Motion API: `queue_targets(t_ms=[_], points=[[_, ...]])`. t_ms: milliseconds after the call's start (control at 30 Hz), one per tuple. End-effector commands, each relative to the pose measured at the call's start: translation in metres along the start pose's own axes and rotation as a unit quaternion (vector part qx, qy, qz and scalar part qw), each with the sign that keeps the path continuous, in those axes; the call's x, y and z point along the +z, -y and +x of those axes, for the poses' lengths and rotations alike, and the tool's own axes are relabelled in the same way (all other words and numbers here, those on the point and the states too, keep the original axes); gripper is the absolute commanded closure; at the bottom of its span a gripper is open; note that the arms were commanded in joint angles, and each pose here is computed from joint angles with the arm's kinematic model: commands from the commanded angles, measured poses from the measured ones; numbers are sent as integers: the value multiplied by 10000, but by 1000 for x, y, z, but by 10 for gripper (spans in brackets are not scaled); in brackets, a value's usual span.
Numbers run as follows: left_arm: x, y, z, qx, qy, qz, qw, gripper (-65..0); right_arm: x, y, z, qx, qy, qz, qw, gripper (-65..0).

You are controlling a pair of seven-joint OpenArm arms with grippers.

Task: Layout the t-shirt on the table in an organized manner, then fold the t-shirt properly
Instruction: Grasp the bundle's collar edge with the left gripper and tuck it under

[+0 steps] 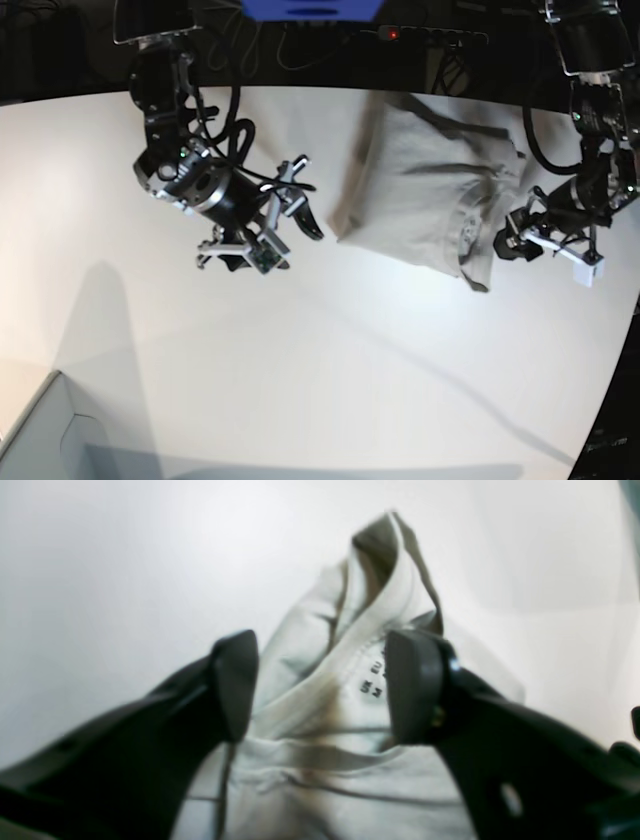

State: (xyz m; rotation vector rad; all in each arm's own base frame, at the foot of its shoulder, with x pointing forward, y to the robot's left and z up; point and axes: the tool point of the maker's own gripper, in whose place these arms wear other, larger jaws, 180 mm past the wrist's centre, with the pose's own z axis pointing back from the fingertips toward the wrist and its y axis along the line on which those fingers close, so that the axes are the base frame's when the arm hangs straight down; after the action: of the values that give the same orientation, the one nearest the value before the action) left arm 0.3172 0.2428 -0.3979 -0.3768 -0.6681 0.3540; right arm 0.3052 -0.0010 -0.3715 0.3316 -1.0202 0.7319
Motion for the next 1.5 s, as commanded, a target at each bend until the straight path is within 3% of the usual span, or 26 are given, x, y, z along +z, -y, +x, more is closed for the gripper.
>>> queue_targets(t_ms=[0,233,467,533,633,767,967,1133,1267,1367,1467], points=[[4,5,19,-137,191,-54,9997,-442,1,5,18,7,314,-58,9995,-351],[-16,-15,-1,136,-225,126,9996,-481,1,5,19,11,320,-61,9995,-351],[-42,-13,-18,-374,-770,414,9955,-463,1,5,19,11,320,-61,9995,-351],[-45,-7,-17,-492,-796,389,9948,-384,2,5,18,16,315,-63,9995,-351],[-52,5,-9,-702,-590,293,9954,-206,2,6,18,22,310,-65,9995,-351],[-63,29,1,-1374,-329,137,9899,0,2,6,18,18,309,-72,9995,-351],[-92,68,3,-2644,-343,61,9638,0,10,25,10,-108,249,-337,9991,-351],[-121,132,-9,-3743,-197,-414,9262,0,27,52,-12,-380,90,-774,9962,-351],[-137,193,-30,-4264,-202,-882,9000,0,49,71,-28,-549,-21,-1173,9916,-351],[-144,229,-38,-4371,-219,-1097,8924,0,64,77,-32,-558,-43,-1379,9889,-351],[-147,242,-39,-4350,-217,-1158,8927,0,77,86,-33,-550,-42,-1577,9859,-351]])
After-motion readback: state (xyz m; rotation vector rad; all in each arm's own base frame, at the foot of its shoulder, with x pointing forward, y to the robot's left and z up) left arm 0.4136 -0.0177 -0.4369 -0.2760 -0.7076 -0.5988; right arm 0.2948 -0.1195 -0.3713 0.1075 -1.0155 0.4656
